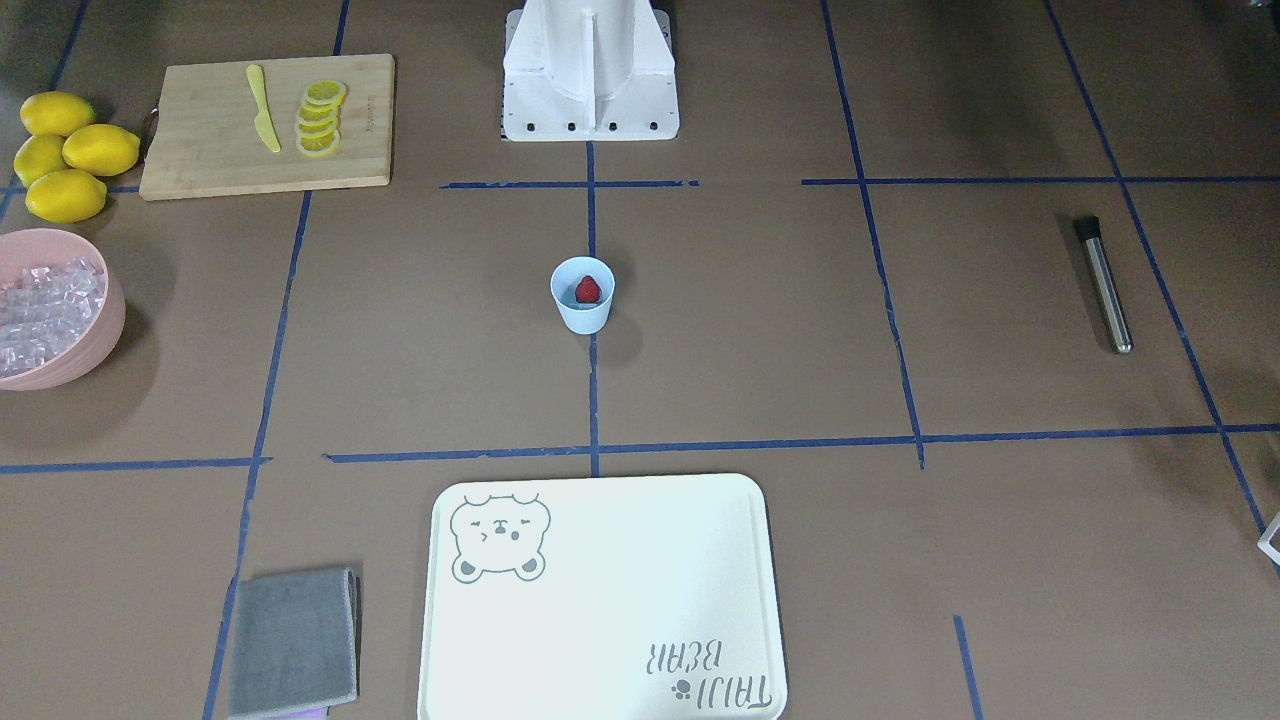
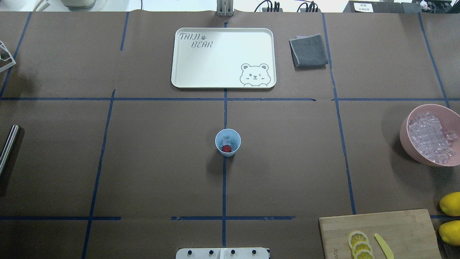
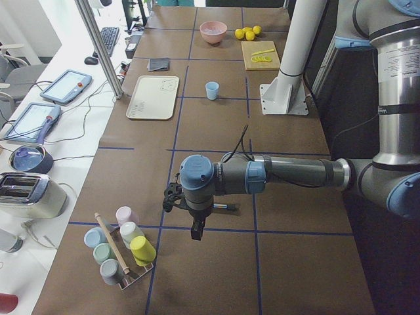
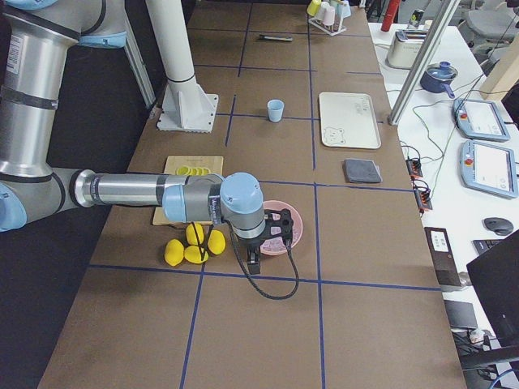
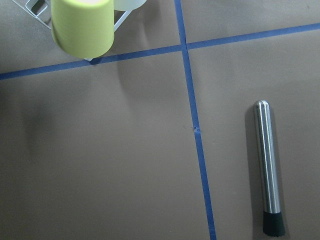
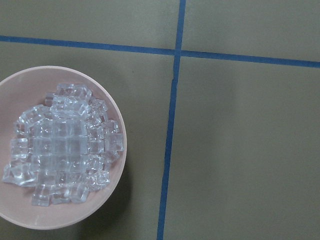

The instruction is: Mash ice and strawberries in cup

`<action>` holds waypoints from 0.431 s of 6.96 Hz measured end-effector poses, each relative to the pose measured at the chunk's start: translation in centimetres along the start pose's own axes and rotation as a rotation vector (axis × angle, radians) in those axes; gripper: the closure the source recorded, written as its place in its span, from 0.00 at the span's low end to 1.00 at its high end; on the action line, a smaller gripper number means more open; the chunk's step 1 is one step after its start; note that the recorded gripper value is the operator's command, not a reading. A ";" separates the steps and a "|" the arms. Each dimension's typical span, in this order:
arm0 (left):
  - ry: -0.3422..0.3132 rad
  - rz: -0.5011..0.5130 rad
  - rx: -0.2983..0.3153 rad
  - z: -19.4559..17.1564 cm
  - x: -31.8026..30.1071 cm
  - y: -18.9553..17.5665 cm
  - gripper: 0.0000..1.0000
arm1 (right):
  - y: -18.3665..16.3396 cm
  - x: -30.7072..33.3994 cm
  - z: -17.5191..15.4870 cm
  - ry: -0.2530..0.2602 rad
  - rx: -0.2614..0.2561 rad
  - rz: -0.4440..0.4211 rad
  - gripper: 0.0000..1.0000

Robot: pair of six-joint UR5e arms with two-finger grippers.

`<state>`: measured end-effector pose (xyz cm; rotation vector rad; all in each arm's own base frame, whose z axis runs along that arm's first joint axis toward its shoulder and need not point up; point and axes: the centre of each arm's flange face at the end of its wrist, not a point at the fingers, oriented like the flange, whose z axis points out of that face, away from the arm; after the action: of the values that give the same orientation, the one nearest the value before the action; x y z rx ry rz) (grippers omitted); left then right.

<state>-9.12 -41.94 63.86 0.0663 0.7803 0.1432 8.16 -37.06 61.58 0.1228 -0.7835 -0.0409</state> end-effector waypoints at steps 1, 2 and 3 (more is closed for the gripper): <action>0.000 -0.001 -0.001 0.0 0.0 0.0 0.00 | 0.0 0.0 0.0 0.000 0.001 0.000 0.00; 0.000 -0.002 -0.002 0.1 -0.1 0.1 0.00 | 0.0 0.0 0.0 0.000 0.001 -0.001 0.00; 0.001 -0.003 -0.002 0.1 -0.1 0.1 0.00 | 0.0 -0.1 -0.1 0.000 0.002 -0.001 0.00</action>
<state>-9.11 -41.82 64.00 0.0628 0.7810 0.1415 8.16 -37.09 61.49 0.1249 -0.7838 -0.0406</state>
